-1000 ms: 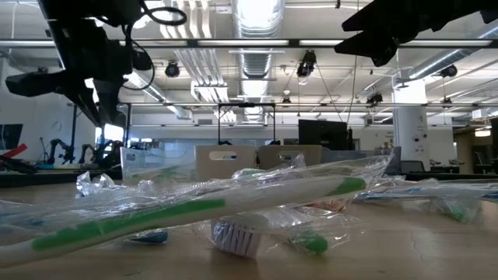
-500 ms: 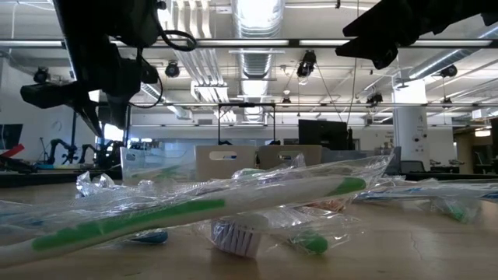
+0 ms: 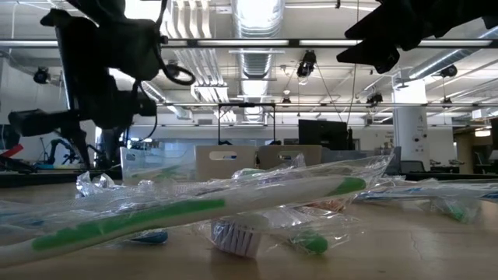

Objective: Pick & Place Toothbrushes
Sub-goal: Put the blue toothbrush into the transparent black bin

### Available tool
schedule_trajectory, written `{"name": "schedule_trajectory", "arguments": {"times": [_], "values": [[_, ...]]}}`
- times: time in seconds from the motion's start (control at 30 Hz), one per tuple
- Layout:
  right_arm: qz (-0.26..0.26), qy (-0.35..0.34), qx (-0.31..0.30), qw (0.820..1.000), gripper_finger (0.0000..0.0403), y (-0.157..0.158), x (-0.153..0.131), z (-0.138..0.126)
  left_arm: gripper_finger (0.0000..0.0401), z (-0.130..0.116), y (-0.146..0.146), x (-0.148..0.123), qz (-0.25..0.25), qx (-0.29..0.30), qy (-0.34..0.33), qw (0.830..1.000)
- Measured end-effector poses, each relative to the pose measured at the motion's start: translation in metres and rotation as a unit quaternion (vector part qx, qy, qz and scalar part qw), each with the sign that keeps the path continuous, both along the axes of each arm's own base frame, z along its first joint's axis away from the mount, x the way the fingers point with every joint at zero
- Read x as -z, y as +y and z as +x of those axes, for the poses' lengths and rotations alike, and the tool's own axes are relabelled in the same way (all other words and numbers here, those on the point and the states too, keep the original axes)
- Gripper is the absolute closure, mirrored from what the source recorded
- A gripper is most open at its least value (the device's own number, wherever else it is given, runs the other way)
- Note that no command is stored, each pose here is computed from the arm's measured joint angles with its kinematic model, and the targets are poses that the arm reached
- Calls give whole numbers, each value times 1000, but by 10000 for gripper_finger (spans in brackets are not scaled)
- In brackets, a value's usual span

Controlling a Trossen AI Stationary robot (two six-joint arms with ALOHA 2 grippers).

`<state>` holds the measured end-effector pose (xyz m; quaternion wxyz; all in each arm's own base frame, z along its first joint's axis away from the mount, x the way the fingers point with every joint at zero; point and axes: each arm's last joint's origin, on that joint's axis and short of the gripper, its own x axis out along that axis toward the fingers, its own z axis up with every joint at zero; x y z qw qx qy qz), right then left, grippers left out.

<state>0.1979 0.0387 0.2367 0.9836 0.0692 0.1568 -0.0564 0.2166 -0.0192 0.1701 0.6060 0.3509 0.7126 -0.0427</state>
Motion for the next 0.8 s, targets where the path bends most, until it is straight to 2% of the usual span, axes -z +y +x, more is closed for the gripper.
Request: {"name": "schedule_trajectory", "arguments": {"times": [0.13,0.3,0.5,0.8], "values": [[0,0,0,1000,95,0,0,0,234,1,-3,10,-39,-4,4,999],[0,-1,0,1000,82,0,0,0,234,1,-4,11,-46,-7,5,999],[0,1,0,1000,64,0,1,0,234,1,-7,12,-101,-16,6,995],[1,0,0,1000,44,0,1,0,234,8,-10,14,-127,-4,-28,992]]}}
